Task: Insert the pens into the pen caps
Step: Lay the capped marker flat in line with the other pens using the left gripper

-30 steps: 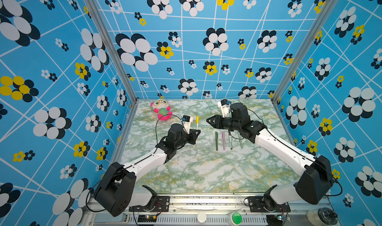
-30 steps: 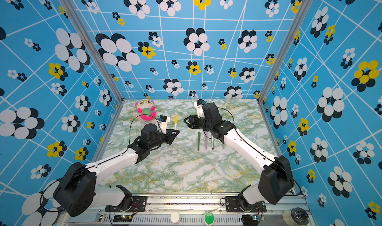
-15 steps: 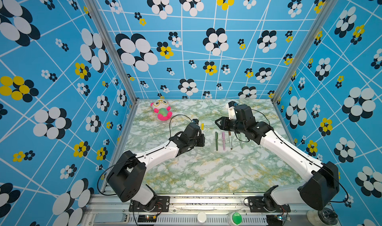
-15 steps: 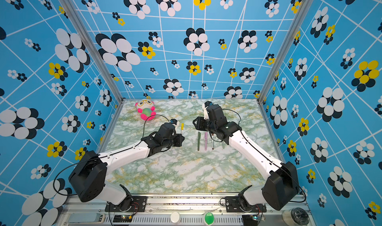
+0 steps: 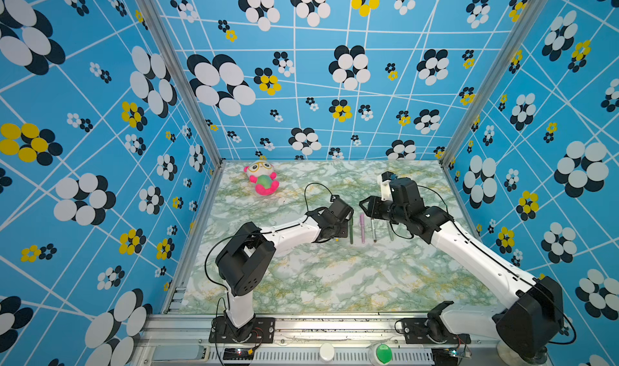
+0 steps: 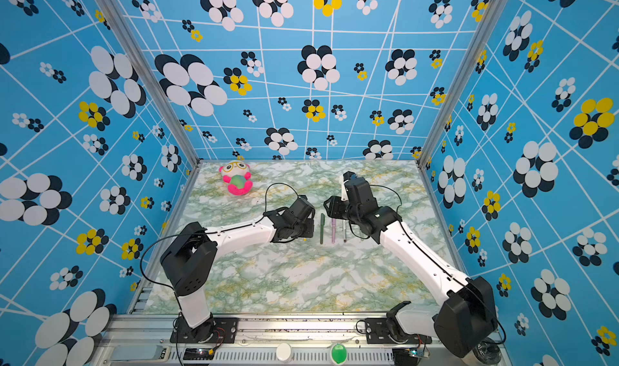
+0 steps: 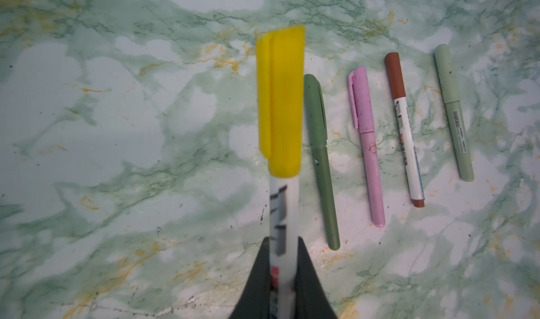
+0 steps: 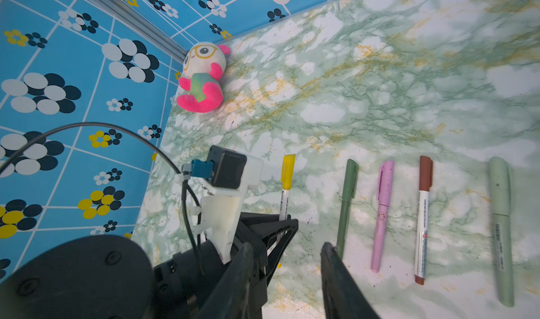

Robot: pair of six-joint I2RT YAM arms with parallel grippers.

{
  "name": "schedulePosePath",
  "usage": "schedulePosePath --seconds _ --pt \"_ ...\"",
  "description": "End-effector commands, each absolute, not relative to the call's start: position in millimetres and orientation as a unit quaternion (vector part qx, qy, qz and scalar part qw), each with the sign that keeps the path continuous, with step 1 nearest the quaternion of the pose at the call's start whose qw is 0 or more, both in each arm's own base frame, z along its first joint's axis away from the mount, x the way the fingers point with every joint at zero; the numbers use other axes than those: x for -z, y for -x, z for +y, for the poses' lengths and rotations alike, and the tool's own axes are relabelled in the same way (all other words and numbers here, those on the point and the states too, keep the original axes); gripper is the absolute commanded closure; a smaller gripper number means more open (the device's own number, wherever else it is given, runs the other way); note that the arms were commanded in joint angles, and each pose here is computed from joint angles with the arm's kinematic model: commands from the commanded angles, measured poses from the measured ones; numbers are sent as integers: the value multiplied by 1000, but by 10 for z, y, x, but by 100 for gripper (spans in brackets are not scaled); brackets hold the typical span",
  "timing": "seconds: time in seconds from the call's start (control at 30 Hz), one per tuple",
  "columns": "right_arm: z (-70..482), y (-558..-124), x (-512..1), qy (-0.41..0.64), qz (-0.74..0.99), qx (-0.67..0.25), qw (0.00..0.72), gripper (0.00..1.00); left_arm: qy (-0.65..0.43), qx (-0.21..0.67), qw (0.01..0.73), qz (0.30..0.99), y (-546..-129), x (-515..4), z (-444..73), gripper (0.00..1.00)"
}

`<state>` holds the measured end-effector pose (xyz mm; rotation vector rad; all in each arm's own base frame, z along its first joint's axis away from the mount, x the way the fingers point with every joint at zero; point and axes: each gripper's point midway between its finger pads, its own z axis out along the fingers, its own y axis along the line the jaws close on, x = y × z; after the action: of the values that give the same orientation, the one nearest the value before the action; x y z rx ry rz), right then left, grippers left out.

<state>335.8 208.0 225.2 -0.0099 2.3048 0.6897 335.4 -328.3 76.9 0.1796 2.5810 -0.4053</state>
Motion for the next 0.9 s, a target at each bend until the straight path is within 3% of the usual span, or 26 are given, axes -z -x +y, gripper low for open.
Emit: schedulePosePath --seconds 0.0,0.57,0.87 --pt "2011 -3361 -2246 1 891 -264 369 60 -66 107 246 961 -3357 -627 -3242 100" --pt "1951 -3322 -2163 -8 891 -273 363 60 -66 65 237 967 -3451 -346 -3279 99" --pt "1956 -3327 -2165 -10 890 -276 364 60 -65 64 232 968 -3454 -253 -3298 93"
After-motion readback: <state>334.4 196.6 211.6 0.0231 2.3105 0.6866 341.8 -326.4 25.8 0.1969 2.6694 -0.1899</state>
